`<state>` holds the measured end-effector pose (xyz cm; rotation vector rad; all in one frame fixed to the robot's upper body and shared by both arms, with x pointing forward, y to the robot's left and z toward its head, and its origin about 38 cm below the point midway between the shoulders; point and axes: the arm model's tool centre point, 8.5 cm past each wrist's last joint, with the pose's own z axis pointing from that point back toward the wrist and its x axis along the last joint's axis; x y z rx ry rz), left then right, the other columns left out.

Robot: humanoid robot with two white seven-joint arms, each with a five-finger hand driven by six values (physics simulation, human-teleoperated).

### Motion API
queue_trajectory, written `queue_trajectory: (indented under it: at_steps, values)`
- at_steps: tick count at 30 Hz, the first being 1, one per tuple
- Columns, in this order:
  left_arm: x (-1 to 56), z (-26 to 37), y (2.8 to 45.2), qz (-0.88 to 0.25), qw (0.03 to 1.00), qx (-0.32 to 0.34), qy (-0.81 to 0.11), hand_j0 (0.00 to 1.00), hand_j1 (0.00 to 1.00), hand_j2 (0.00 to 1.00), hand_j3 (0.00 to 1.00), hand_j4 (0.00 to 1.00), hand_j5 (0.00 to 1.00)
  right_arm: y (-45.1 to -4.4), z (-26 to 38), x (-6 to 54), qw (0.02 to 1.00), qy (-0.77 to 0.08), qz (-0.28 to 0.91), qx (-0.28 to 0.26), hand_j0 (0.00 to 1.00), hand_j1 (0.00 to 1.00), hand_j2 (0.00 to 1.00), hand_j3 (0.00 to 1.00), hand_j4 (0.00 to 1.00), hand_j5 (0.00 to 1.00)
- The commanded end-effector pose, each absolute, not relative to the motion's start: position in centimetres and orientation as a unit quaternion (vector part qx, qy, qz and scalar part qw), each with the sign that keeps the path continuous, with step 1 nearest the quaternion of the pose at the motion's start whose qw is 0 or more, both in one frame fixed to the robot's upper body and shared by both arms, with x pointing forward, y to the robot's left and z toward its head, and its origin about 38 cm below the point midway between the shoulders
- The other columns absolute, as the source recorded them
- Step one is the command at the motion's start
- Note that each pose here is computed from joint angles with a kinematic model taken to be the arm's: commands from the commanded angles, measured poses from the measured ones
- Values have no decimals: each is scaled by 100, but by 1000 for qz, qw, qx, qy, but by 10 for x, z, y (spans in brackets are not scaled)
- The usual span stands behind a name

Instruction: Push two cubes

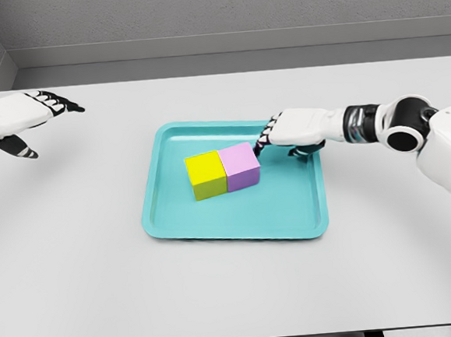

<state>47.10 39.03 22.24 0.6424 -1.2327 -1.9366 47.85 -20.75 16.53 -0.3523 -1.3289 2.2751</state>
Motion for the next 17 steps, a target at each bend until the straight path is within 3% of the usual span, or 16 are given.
queue_trajectory:
  at_steps: [1,2,4,5,6,10,17]
  values:
    - [471,223,391,-752,372,250,-483,100,100,100,100,100,100,-222,165,481,255,-479,829,-135,73,73,73,73,73,73]
    - [471,223,391,-752,372,250,-483,100,100,100,100,100,100,-229,169,482,257,-480,827,-140,73,73,73,73,73,73]
    - [472,225,390,-752,371,251,-485,100,100,100,100,100,100,-278,227,493,285,-530,773,-202,77,77,77,77,77,77]
    - [472,225,390,-752,371,251,-485,100,100,100,100,100,100,-307,261,489,295,-564,737,-230,83,83,83,83,83,83]
    - [472,225,391,-751,372,251,-484,100,100,100,100,100,100,-331,285,477,299,-589,711,-242,100,100,100,100,100,100]
    - [472,226,392,-751,371,252,-484,100,100,100,100,100,100,-378,297,455,334,-624,660,-250,100,100,100,100,100,100]
    - [470,229,398,-748,376,253,-485,100,100,100,100,100,100,-371,238,426,360,-608,679,-199,100,100,100,100,100,100]
